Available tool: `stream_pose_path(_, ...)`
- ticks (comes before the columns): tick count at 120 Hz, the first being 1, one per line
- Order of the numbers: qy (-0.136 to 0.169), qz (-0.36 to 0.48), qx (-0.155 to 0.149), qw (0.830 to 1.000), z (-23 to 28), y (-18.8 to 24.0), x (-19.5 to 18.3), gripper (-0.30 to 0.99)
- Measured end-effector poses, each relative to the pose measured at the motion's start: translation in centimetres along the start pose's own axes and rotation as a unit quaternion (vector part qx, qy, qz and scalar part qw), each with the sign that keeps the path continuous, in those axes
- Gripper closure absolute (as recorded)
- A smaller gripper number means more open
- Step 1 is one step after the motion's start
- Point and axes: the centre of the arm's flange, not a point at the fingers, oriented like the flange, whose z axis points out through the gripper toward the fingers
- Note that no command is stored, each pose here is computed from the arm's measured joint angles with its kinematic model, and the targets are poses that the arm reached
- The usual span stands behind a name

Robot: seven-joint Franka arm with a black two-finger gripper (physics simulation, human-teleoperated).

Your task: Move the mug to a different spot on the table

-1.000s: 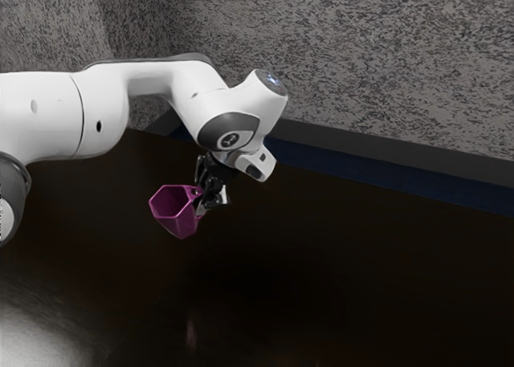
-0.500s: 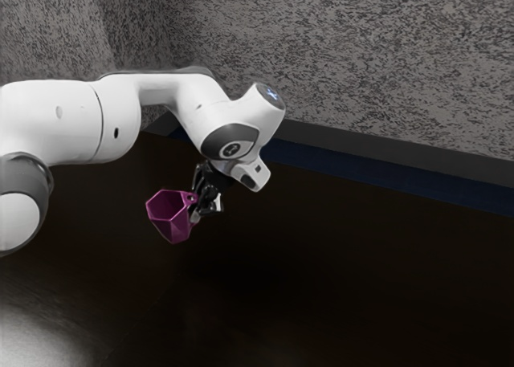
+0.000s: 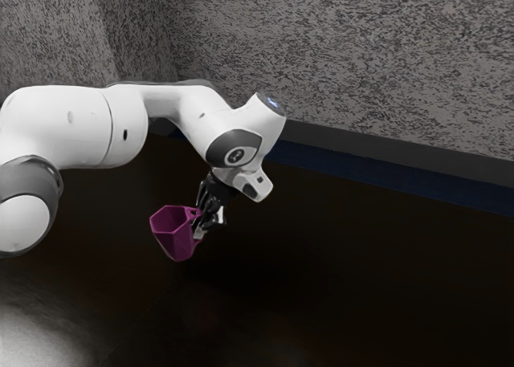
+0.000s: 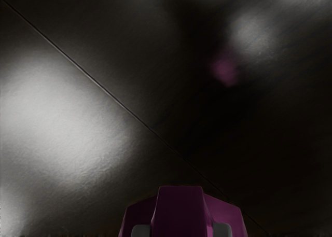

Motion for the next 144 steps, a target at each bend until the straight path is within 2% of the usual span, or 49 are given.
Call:
stream_pose_path(18,0.002,0.001,-0.001,1.000,-0.7,-1.7,-0.6,0.74)
stream_pose_path(45,-0.007,0.025,-0.006,1.000,0.6,-2.6,1.1,0.74)
stream_pose_path(81,-0.020,0.060,-0.019,0.998,3.1,-1.8,3.1,0.74)
stream_pose_path(130,-0.020,0.084,-0.029,0.996,4.9,-1.3,4.6,0.75)
stream_pose_path(144,-0.019,0.088,-0.033,0.995,5.0,-1.2,4.6,0.53)
